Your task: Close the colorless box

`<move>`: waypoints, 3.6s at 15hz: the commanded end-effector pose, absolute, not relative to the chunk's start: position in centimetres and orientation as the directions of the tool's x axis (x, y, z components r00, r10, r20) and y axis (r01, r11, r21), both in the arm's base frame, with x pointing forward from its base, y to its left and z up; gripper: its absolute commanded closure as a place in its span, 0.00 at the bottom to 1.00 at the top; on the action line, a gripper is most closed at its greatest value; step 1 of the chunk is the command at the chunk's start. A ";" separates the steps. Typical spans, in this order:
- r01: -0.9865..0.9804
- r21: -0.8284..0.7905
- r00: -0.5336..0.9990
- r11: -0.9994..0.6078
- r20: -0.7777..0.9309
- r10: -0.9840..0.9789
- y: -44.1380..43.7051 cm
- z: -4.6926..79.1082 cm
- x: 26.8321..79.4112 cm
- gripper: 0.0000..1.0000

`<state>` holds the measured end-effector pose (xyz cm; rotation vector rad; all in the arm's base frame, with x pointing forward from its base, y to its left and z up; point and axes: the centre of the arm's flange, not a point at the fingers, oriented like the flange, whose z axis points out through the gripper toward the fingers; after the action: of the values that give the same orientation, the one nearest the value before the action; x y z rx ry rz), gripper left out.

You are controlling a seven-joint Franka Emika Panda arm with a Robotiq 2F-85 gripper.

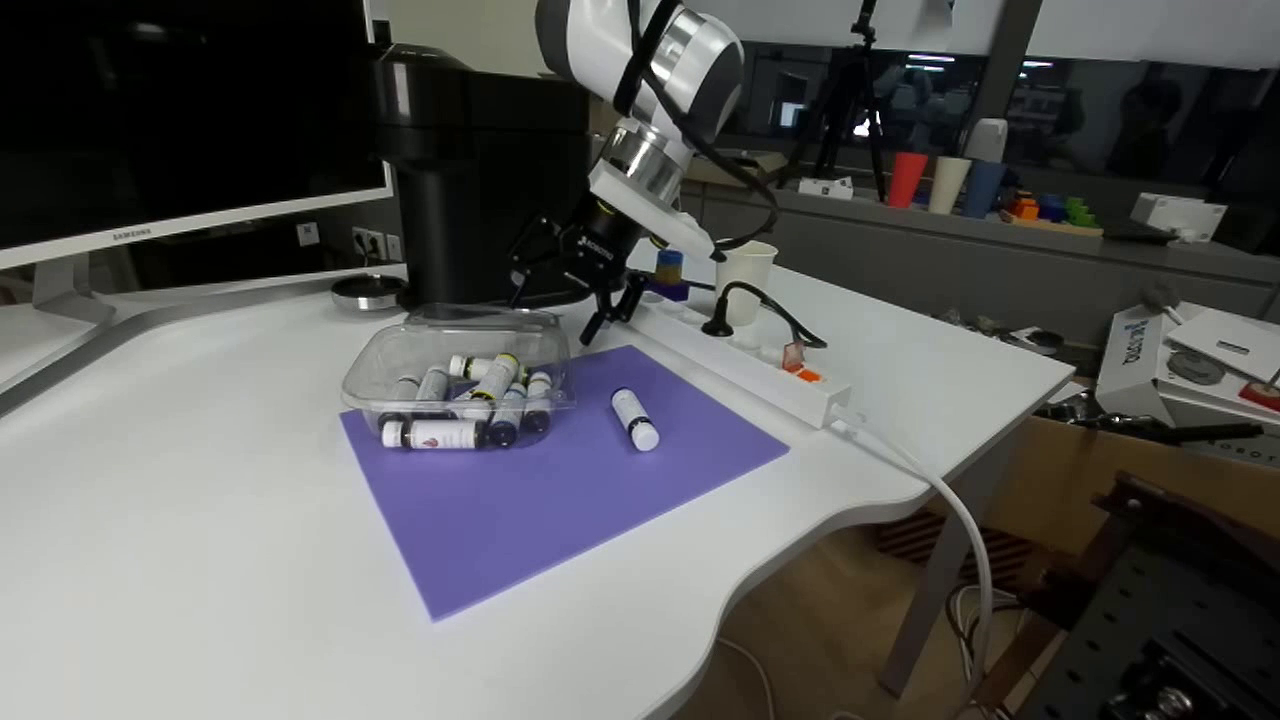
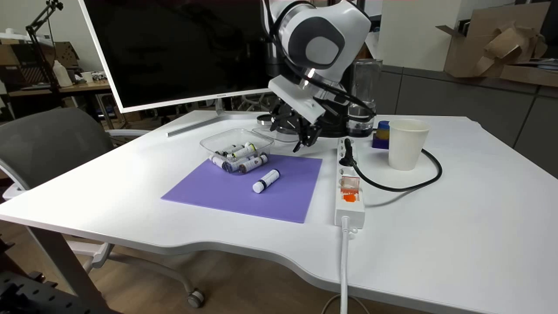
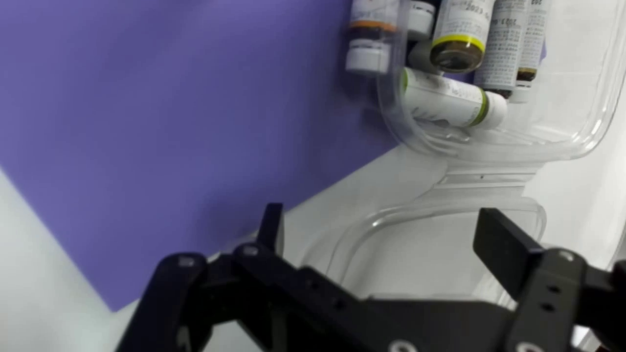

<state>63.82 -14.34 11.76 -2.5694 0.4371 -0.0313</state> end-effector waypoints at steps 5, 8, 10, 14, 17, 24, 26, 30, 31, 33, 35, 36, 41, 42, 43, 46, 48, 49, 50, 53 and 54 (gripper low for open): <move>-0.184 -0.545 0.953 -0.818 0.104 -0.284 -15.8 11.1 65.0 0.00; -0.140 -0.563 0.956 -0.814 0.137 -0.258 -15.4 10.6 65.8 0.00; -0.117 -0.583 0.957 -0.804 0.149 -0.248 -15.1 10.2 66.5 0.00; -0.033 -0.589 0.962 -0.807 0.201 -0.186 -14.1 9.7 67.4 0.00; 0.086 -0.578 0.962 -0.812 0.261 -0.084 -13.1 9.5 67.8 0.00; 0.421 -0.424 0.867 -0.802 0.448 0.218 -10.6 10.5 66.7 0.00; 0.489 -0.394 0.824 -0.778 0.502 0.264 -9.9 11.2 66.2 0.00; 0.617 -0.365 0.722 -0.697 0.616 0.317 -8.1 12.8 65.1 0.00; 0.644 -0.358 0.696 -0.676 0.641 0.323 -7.8 13.1 64.7 0.00; 0.709 -0.337 0.634 -0.620 0.689 0.351 -7.2 13.9 63.8 0.00; 0.783 -0.319 0.566 -0.535 0.722 0.397 -6.9 14.5 62.8 0.00; 0.816 -0.317 0.533 -0.483 0.734 0.420 -6.8 14.7 62.3 0.00; 0.884 -0.380 0.466 -0.271 0.744 0.479 -7.7 15.3 60.2 0.00; 0.884 -0.398 0.468 -0.246 0.730 0.498 -7.8 15.3 59.9 0.00; 0.880 -0.420 0.470 -0.220 0.708 0.528 -7.8 15.4 59.6 0.00; 0.863 -0.465 0.478 -0.198 0.624 0.618 -7.5 15.2 59.0 0.00; 0.858 -0.468 0.472 -0.210 0.561 0.680 -6.9 15.4 58.8 0.00; 0.860 -0.465 0.461 -0.213 0.526 0.715 -6.6 15.6 58.7 0.00; 0.861 -0.461 0.449 -0.215 0.490 0.747 -6.2 15.9 58.7 0.00; 0.874 -0.439 0.394 -0.209 0.386 0.834 -4.5 16.7 58.5 0.00; 0.880 -0.428 0.371 -0.206 0.349 0.860 -3.9 16.9 58.4 0.00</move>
<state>60.04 -5.68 15.94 -2.0005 -1.4304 -0.1929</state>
